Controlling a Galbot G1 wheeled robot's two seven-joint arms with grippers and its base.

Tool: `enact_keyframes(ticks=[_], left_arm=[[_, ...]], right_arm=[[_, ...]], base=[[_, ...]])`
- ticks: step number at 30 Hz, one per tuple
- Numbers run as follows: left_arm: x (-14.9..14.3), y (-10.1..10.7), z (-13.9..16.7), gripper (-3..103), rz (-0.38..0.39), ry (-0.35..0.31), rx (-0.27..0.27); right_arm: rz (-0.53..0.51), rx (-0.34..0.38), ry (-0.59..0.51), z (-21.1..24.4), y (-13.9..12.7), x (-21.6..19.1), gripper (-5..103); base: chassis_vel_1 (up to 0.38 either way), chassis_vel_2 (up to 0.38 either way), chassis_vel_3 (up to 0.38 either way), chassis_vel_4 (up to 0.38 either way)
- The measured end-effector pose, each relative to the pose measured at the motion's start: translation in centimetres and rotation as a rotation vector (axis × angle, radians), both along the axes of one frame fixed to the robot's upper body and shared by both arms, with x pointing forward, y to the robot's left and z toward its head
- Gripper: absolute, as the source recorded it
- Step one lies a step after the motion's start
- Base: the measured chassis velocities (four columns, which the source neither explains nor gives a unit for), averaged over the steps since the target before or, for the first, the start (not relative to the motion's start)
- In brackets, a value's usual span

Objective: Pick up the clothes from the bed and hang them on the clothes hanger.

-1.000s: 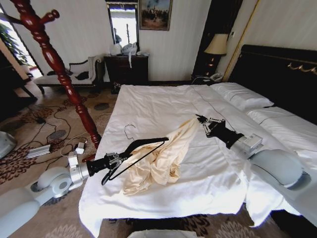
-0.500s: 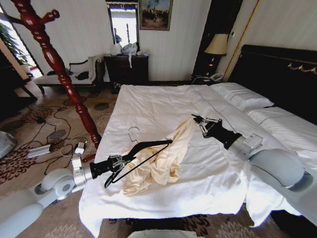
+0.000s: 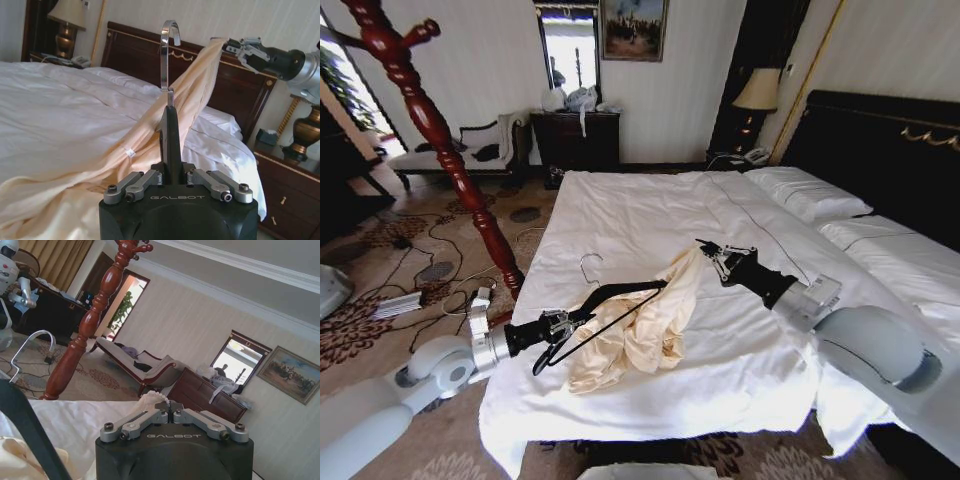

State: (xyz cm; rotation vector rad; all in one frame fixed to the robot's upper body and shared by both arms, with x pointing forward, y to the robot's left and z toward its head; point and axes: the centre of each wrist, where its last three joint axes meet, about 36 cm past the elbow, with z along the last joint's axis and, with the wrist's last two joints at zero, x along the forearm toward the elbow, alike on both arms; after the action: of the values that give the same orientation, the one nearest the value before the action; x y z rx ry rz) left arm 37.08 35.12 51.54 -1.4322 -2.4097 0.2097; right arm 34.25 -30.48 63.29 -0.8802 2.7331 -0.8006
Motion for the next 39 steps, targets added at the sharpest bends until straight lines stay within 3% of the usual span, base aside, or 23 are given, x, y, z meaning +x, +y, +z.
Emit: enact_keyframes(ticks=[7,21,26,30,32,33,39], left_arm=[[-0.9,-1.7,1.6,15,-0.077,0.008,-0.004],[2.7,-3.9,-0.4,15,-0.063,0.014,-0.034],[3.5,-4.7,-1.0,15,-0.054,0.005,0.004],[4.7,-6.5,-1.9,15,-0.053,0.008,0.024],[6.0,-8.2,-2.0,15,-0.057,0.0,0.01],[7.4,-10.0,-1.5,15,-0.067,-0.009,-0.01],[9.4,-12.4,-0.4,15,-0.08,-0.032,-0.036]], right_arm=[[-0.028,-0.007,0.008,-0.3,-0.8,0.8,0],[-0.006,0.014,0.023,0.1,-0.1,0.1,0],[-0.003,0.018,0.019,0.3,0.0,0.0,0],[0.004,0.027,0.024,0.6,0.2,-0.2,0],[0.007,0.047,0.038,0.8,0.4,-0.4,0],[0.007,0.069,0.055,0.9,0.6,-0.6,0],[-0.001,0.103,0.087,1.0,0.9,-1.0,0]], base=[[0.0,0.0,0.0,0.0],[0.0,0.0,0.0,0.0],[0.0,0.0,0.0,0.0],[0.0,0.0,0.0,0.0],[0.0,0.0,0.0,0.0],[0.0,0.0,0.0,0.0],[0.0,0.0,0.0,0.0]])
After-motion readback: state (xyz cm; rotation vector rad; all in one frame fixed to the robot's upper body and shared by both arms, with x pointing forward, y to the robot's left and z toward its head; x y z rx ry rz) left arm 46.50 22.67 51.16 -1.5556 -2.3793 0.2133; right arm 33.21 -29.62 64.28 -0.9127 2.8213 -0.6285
